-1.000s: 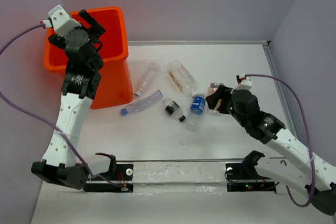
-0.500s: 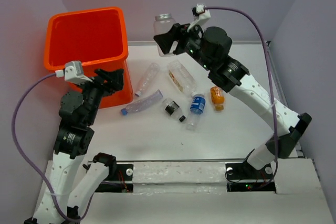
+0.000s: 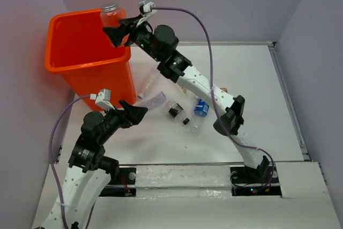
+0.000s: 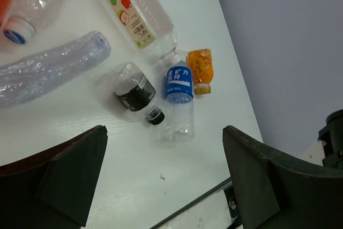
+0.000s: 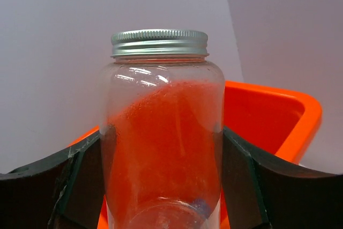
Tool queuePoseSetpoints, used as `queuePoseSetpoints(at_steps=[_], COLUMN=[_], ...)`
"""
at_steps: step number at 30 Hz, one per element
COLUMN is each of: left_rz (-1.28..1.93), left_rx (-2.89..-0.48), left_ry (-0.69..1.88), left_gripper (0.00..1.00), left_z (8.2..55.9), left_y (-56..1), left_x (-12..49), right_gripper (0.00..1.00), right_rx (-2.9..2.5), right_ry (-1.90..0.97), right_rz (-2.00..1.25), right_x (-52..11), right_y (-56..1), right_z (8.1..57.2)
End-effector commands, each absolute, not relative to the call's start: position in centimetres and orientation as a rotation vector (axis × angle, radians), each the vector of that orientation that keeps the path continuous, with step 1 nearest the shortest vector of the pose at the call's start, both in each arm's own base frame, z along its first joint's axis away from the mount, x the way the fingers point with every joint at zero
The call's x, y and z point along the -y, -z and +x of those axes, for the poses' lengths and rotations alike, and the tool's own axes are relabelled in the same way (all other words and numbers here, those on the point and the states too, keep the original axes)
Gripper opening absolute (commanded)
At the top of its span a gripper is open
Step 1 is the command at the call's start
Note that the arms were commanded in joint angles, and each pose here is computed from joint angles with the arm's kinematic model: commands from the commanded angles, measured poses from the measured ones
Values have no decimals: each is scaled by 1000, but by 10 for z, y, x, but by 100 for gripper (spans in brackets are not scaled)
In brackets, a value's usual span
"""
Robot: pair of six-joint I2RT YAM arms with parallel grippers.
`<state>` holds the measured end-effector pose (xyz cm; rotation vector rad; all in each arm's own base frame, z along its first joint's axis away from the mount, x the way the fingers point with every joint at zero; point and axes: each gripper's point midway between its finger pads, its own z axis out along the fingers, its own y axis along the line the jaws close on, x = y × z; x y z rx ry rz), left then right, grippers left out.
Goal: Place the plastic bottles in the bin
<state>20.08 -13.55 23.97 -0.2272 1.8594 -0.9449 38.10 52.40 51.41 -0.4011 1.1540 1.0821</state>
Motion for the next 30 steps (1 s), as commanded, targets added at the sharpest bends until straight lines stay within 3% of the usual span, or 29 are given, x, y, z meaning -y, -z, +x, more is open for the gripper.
queuePoseSetpoints(at_steps=[1,3,6,7,10,20,21,22,23,24,26,27,28,30], left_rz=[-195,-198,-199,-199,-215,-158,-173,-158,-173,-183,-181,-179,-170,-121], left_rx=[-1902,-1930,-1960,-1960,-1974,-2101,-2087,-2113,-2111,-2103,-2110,-2106,-2098,-2101], left_ry=[1035,1050,1063,1063,1041,837,802,770,754,749,752,754,753,714], left_gripper=[98,98,98,98,98,99,99,99,99,99,99,99,98,97], left_z=[192,190,191,193,197,206,211,212,216,218,222,224,226,227], left_y=[-224,-215,-207,-207,-201,-166,-169,-161,-160,-161,-156,-156,-158,-159], left_x=[151,155,164,166,176,229,229,235,236,241,254,259,265,281], right_gripper=[56,58,82,94,100,100,100,99,98,96,93,91,87,81], right_rx=[-891,-856,-827,-846,-870,-1006,-1087,-1068,-1099,-1215,-1228,-1279,-1408,-1420], right_ry=[-1137,-1119,-1102,-1099,-1087,-1067,-1021,-987,-956,-893,-852,-819,-765,-706], right_rz=[-343,-353,-364,-372,-387,-475,-512,-448,-436,-438,-345,-263,-256,-107], right_x=[-534,-547,-552,-555,-554,-497,-499,-461,-447,-435,-369,-333,-316,-241], right_y=[-550,-548,-546,-539,-540,-574,-541,-569,-561,-512,-522,-507,-445,-437], right_z=[365,352,348,350,349,307,312,305,306,325,319,337,347,346])
